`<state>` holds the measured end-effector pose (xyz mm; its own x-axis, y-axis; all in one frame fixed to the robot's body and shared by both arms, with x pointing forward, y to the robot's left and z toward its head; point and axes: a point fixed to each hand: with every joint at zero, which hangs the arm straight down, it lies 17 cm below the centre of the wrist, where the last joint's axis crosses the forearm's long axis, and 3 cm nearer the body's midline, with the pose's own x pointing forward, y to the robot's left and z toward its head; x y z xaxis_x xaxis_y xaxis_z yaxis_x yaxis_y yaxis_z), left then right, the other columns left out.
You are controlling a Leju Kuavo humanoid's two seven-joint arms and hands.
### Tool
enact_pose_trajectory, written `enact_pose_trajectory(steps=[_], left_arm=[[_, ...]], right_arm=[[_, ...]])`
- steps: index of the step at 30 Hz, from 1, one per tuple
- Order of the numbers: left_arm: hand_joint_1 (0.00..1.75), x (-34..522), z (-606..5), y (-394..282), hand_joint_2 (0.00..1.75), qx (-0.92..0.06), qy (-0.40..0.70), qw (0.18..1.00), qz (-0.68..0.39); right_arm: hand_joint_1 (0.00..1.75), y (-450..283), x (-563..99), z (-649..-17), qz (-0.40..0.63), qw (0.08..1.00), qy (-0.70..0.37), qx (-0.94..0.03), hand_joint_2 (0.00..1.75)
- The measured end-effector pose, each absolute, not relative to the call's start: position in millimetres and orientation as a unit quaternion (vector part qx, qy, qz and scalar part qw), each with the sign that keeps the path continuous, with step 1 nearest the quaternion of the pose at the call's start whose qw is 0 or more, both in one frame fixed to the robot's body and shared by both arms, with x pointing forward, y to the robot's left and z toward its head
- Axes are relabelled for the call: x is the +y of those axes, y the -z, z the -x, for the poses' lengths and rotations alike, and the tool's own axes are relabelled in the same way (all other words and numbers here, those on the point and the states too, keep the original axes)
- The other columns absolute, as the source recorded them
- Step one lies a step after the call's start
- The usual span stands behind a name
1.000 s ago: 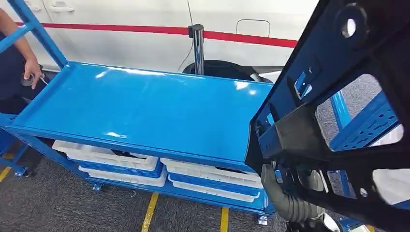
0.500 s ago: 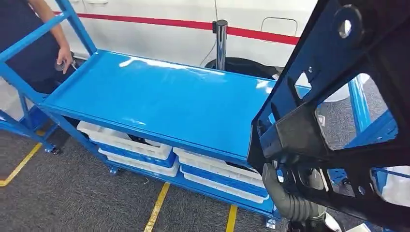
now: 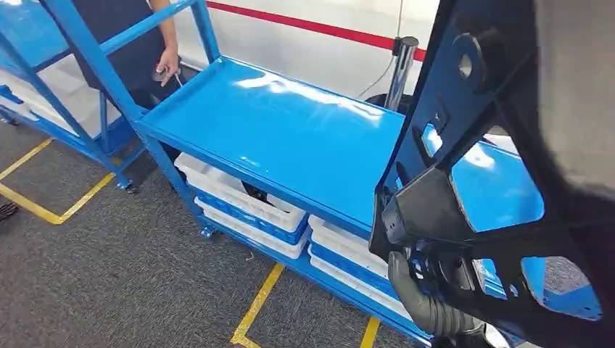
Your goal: Take the parts from the cabinet and place them on the table.
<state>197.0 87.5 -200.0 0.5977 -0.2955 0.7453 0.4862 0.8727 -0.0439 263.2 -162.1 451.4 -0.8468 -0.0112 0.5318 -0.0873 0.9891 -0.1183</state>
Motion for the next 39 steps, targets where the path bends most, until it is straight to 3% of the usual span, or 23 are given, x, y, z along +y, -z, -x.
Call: enact_pose_trajectory(steps=[39], left_arm=[[0.0, 75.6, -189.0, 196.5, 0.0, -0.397, 0.228, 0.878, 0.136]], right_arm=[[1.75, -408.3, -168.0, -286.9, -0.073, 0.349, -0.028, -0.934, 1.75]])
